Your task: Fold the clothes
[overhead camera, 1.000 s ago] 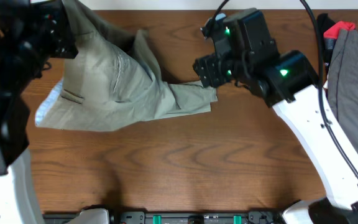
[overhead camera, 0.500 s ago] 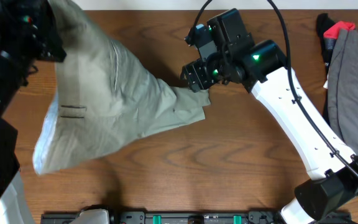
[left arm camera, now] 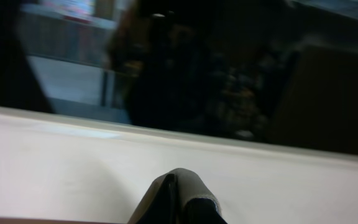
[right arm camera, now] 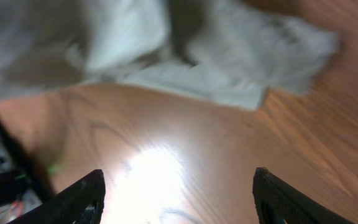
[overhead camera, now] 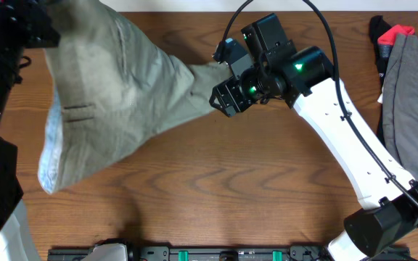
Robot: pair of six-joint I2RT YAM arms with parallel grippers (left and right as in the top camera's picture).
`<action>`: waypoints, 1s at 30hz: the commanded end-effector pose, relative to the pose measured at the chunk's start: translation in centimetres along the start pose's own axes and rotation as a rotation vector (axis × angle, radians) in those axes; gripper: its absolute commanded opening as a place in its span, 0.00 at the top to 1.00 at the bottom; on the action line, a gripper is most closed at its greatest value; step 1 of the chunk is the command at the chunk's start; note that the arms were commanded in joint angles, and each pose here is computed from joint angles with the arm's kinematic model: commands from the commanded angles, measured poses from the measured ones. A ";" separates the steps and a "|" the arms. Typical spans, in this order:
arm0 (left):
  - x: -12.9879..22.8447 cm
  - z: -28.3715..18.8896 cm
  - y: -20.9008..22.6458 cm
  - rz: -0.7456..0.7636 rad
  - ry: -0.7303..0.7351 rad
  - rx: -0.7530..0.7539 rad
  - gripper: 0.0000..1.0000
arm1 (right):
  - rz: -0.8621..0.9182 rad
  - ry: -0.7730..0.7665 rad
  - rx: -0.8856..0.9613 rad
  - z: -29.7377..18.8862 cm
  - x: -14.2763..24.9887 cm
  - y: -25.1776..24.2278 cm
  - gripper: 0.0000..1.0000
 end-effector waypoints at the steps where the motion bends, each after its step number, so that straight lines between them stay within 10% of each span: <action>1: -2.8 -1.2 1.8 0.000 -0.145 -0.152 0.94 | -0.043 -0.023 -0.116 0.2 -0.4 2.3 0.27; 12: -3.8 -1.1 5.4 0.074 -0.216 -0.382 0.94 | -0.280 -0.176 -0.207 -2.4 -3.6 12.5 0.25; 30: -6.4 -0.9 1.0 0.036 -0.403 -0.292 0.94 | -0.484 -0.305 -0.361 -1.3 -5.3 26.1 0.26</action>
Point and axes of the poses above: each gripper's point midway between its finger pads, its own z axis out along the fingers, its own y axis along the line the jaws close on, x = y × z, the point moved 2 cm from there along -z, back along the fingers, and after that the axes turned 13 degrees about -z, right-handed, at the moved point
